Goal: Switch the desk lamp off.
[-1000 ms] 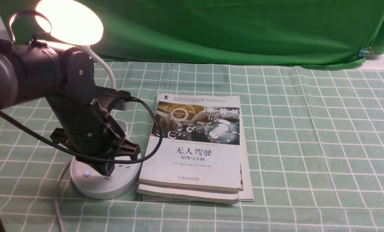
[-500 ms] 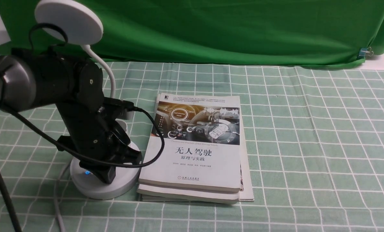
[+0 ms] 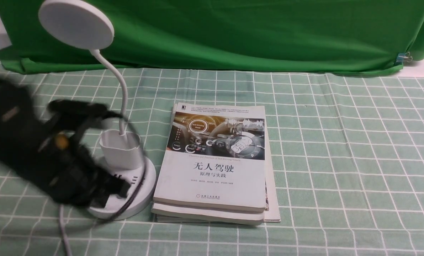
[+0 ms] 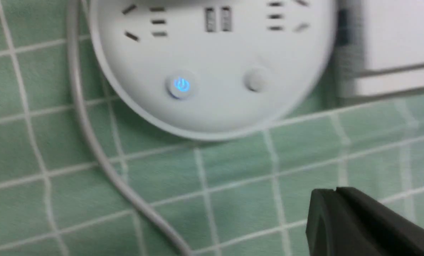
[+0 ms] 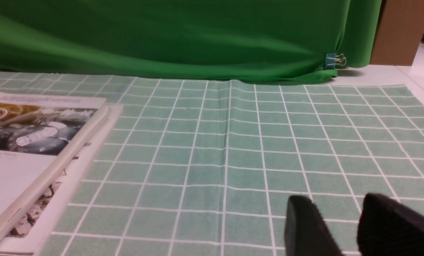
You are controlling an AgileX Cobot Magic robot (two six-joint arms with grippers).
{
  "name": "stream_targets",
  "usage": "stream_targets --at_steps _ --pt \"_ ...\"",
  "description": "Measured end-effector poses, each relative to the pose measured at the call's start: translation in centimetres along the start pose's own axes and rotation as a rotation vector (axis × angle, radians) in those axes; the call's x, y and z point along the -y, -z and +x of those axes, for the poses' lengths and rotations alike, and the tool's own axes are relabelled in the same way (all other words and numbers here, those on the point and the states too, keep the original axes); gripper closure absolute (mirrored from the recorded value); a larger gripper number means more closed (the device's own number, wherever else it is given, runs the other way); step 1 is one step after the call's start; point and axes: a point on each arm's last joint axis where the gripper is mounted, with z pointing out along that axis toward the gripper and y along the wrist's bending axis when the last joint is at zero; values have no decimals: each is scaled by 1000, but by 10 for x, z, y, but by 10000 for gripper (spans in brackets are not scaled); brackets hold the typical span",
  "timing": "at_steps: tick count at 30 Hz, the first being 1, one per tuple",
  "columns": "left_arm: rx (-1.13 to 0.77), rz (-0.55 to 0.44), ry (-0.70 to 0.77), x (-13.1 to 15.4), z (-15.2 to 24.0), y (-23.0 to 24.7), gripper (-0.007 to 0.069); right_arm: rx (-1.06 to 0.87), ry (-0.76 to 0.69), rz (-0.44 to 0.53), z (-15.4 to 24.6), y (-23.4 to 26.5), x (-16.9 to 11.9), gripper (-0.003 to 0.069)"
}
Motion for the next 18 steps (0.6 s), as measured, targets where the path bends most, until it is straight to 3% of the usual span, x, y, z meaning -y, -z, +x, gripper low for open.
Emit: stream_targets --at_steps 8,18 --pt "504 45 27 4 89 54 621 0 0 0 0 0 0 417" --pt "730 54 9 3 141 61 621 0 0 0 0 0 0 417"
